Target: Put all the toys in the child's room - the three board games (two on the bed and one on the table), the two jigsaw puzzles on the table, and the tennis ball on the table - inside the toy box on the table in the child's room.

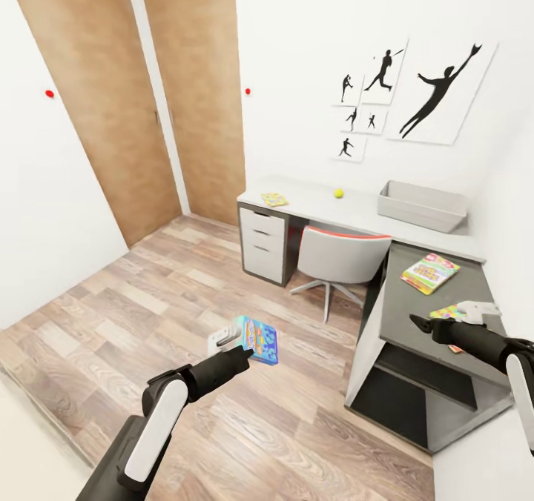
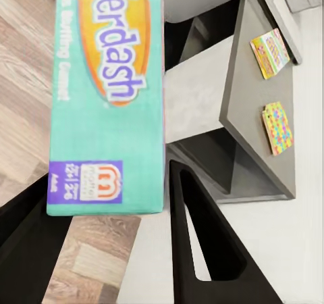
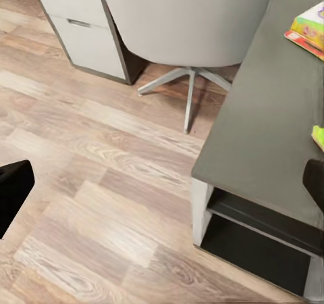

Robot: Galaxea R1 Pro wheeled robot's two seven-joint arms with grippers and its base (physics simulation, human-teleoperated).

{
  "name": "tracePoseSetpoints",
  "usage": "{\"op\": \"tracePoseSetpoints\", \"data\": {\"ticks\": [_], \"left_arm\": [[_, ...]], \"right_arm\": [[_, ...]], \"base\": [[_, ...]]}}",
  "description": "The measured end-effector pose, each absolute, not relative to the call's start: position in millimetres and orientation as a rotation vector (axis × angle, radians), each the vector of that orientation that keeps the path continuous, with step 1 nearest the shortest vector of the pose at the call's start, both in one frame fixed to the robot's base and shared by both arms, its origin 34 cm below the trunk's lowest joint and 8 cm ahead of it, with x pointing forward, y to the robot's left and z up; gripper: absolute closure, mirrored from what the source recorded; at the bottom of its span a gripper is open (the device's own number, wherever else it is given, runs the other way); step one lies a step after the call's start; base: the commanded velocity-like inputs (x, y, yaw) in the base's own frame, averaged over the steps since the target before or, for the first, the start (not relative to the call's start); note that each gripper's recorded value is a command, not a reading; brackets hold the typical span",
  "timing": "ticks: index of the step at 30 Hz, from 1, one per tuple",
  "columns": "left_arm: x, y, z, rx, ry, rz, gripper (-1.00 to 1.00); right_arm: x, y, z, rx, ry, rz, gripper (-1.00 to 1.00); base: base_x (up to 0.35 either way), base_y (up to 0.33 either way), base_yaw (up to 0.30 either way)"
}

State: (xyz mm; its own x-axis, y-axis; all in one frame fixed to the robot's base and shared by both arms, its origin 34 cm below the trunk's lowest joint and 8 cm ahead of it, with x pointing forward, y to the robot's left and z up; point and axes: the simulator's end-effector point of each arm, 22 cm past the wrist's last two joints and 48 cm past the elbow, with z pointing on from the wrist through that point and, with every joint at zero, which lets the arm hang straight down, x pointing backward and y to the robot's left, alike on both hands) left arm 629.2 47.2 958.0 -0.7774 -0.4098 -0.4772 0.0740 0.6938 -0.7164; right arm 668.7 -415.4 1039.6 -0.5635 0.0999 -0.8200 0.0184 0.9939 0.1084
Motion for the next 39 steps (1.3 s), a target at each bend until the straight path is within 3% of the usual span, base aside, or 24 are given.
{"op": "tracePoseSetpoints", "data": {"ticks": [30,39], "left_arm": [[629.5,47.2,962.3,-0.252,2.262,-0.997,1.00],[629.6,47.0,963.6,-0.253,2.259,-1.000,1.00]], "right_arm": [[668.4,-414.9,1043.9,0.080,2.160,0.108,-1.00],[668.3,-415.4,1045.1,0.081,2.158,0.107,-1.00]], "base": [[0.000,0.000,-0.277],[0.000,0.000,-0.113]]}}
